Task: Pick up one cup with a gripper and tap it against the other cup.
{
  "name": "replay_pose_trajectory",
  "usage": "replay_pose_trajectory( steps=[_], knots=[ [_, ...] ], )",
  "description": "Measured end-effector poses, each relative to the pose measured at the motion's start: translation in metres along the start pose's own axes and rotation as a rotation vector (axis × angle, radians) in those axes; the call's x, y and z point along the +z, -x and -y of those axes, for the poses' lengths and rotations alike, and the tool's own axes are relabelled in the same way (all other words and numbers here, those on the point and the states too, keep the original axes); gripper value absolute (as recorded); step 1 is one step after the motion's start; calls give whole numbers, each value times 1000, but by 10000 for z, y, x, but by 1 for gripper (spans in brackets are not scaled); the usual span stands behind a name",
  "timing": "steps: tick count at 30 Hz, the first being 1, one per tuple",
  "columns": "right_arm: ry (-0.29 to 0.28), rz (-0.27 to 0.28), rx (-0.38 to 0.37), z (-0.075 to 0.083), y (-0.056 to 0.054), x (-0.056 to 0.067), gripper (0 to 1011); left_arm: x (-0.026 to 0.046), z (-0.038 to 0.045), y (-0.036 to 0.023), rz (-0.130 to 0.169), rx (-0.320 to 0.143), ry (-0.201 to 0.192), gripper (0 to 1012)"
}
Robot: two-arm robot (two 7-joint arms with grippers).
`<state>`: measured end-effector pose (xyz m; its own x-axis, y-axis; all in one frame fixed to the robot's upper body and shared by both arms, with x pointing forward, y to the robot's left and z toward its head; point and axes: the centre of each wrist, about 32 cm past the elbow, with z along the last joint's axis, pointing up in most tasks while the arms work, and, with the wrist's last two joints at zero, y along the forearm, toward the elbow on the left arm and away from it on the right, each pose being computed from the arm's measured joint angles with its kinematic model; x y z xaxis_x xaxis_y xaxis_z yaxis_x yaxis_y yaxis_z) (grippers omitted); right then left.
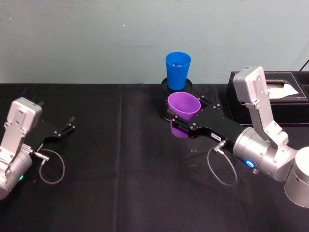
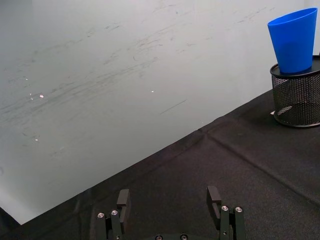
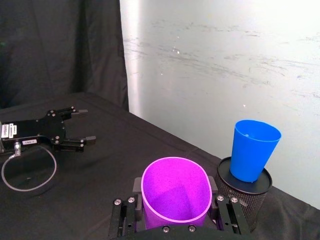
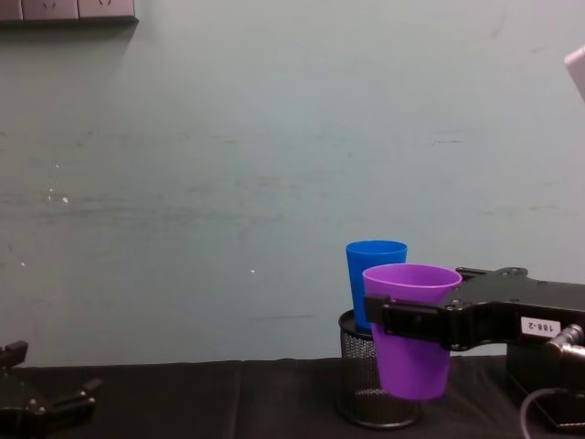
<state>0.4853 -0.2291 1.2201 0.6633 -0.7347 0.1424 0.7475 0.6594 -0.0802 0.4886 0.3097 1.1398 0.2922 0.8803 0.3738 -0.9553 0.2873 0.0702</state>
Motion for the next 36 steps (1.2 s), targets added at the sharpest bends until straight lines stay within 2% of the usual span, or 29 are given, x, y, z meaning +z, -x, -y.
replay_pose_trajectory(
  steps=[36],
  knots=[
    [0, 0, 0, 0, 0, 0, 721, 0, 0, 0, 0, 0, 0, 1000]
  ],
)
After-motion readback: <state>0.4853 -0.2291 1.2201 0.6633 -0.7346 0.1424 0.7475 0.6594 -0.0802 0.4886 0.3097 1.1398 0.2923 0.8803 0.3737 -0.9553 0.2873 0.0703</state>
